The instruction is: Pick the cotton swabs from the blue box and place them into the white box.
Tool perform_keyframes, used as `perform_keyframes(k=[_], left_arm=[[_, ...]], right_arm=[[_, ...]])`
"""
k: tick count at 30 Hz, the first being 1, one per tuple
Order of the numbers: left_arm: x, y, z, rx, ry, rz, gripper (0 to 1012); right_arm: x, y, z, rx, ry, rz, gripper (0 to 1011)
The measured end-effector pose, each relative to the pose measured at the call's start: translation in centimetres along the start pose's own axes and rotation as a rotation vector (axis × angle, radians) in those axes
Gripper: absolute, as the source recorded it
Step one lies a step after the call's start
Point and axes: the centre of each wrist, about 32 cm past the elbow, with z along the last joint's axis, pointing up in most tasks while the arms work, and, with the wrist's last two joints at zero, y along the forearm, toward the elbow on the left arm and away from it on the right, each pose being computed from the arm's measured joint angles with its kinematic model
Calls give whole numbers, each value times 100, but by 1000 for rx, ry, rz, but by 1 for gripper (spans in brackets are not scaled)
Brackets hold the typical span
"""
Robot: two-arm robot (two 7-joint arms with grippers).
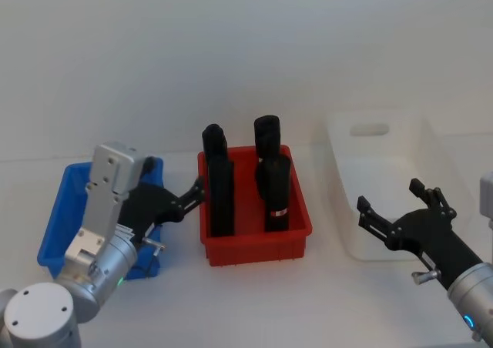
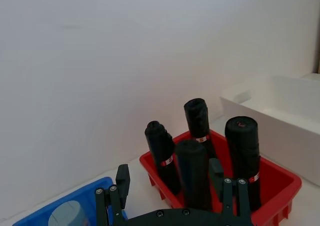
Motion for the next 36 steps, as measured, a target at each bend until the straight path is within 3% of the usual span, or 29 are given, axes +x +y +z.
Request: perform_keyframes(k=[9, 19, 29, 36], left_arm=[[295, -81, -107, 65, 49, 60, 1000], [555, -131, -234, 137, 85, 125, 999], [739, -140, -354, 208, 108, 175, 1000], [807, -138, -409, 240, 119, 191, 1000]], right_arm=[[0, 0, 0, 0, 0, 0, 1002], [0, 0, 0, 0, 0, 0, 1002], [0, 0, 0, 0, 0, 0, 1002], [0, 0, 0, 0, 0, 0, 1002]])
